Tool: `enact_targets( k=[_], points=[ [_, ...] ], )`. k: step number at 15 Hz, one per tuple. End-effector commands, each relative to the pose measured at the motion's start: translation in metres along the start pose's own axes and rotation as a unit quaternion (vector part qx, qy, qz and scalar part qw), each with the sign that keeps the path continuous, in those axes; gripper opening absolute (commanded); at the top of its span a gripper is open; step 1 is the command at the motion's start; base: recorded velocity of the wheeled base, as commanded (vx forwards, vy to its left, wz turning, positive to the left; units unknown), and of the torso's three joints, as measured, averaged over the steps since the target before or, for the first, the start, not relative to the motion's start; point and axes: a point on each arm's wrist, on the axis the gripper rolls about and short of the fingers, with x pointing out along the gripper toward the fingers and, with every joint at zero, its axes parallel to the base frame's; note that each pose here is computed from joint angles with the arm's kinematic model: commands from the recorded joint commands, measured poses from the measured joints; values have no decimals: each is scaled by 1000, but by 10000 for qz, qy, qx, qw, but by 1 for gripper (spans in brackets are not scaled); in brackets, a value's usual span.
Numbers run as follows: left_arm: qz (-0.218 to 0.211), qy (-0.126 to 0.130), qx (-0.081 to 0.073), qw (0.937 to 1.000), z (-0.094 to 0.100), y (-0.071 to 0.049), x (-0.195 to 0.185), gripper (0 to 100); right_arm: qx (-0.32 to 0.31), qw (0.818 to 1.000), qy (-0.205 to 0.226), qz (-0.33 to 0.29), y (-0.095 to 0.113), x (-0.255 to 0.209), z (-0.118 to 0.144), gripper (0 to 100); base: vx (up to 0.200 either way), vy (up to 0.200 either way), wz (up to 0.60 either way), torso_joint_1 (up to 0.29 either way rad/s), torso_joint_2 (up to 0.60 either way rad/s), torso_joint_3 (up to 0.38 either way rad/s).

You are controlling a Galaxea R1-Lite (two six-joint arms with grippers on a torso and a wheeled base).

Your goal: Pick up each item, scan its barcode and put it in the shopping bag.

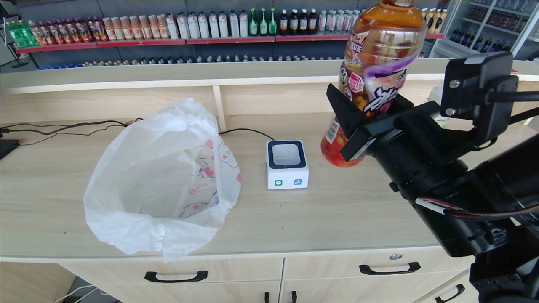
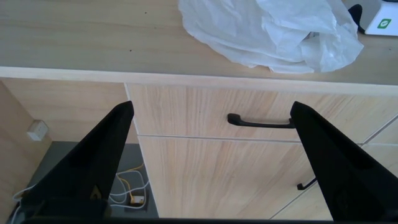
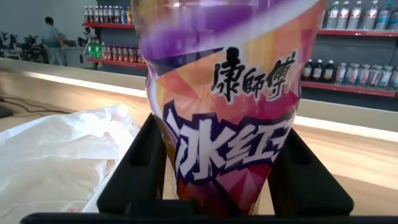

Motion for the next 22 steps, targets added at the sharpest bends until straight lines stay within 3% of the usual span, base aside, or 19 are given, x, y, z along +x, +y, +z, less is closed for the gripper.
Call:
enact_targets(
  k=[1,6,12,20,22],
  points=[
    [-5,2,-8,10000,0,0,0,100,-1,10000,-30,-66,-1,2,2,0,0,0,0,0,0,0],
    [3,2,-16,10000,0,0,0,100,168,9997,126,-118,3,7,-12,0,-120,0,0,6,3,1],
    [11,2,-24,10000,0,0,0,100,335,9990,190,-215,-4,7,-16,0,0,0,0,0,0,0],
    [3,-5,-16,10000,0,0,0,100,246,9986,431,-174,-7,-2,-26,0,0,200,0,3,5,2],
    [3,-5,-8,10000,0,0,0,100,226,9984,487,-158,-6,-2,-30,0,0,0,0,0,0,0]
  ],
)
